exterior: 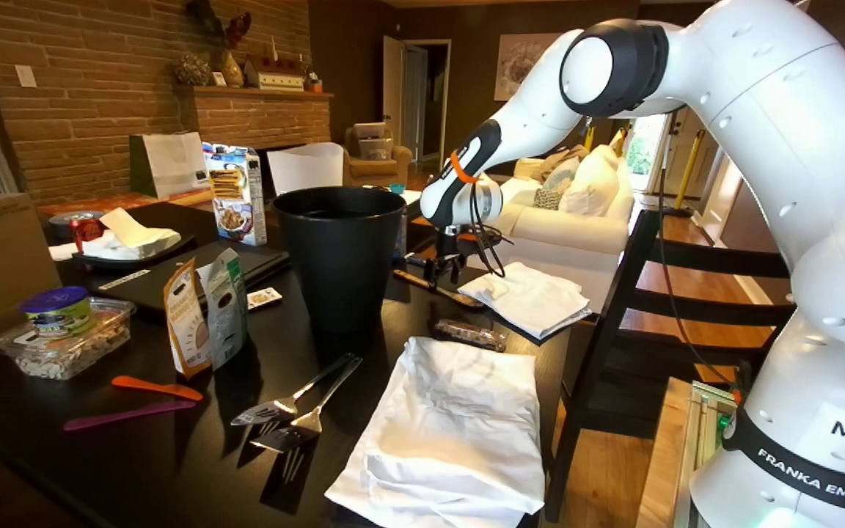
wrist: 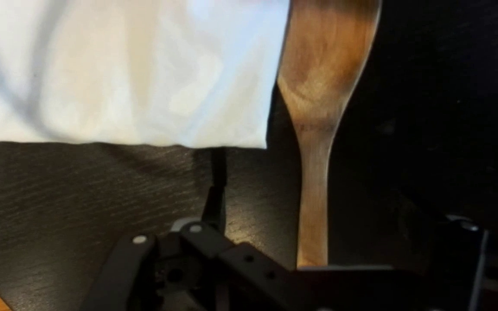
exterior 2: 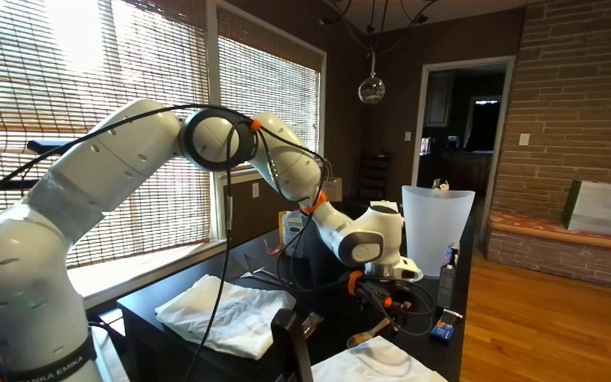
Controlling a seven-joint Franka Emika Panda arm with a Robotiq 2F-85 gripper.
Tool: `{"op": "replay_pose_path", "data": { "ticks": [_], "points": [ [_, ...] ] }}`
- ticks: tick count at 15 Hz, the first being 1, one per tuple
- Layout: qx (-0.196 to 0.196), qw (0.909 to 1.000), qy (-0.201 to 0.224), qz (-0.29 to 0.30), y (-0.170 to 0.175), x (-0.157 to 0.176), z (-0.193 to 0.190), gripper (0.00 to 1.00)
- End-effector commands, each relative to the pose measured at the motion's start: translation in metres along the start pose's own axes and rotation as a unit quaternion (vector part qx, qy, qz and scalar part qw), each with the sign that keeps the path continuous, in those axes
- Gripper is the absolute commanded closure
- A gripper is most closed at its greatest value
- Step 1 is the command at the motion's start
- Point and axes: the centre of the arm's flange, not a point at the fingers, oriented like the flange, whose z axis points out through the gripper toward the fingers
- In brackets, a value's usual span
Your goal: Put the brown spoon in the black bin.
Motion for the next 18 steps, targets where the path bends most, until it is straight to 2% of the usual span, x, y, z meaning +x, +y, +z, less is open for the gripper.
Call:
{"op": "replay_pose_path", "data": {
  "ticks": [1,4,10,12,13,15,18],
  "points": [
    [-0.001,0.9998,0.002,-0.019,-0.001,-0.007,0.004,0.32],
    [-0.002,0.9997,-0.001,-0.025,-0.001,-0.008,0.004,0.56],
    [-0.007,0.9994,-0.001,-0.034,0.002,-0.008,0.002,0.96],
    [-0.007,0.9994,-0.001,-0.034,0.002,-0.008,0.001,0.99],
    [-0.007,0.9994,-0.001,-0.034,0.001,-0.008,0.001,0.95],
    [-0.006,0.9993,0.000,-0.036,0.000,-0.008,-0.002,0.95],
    [-0.006,0.9982,0.005,-0.059,-0.010,0.000,-0.023,0.95]
  ]
}}
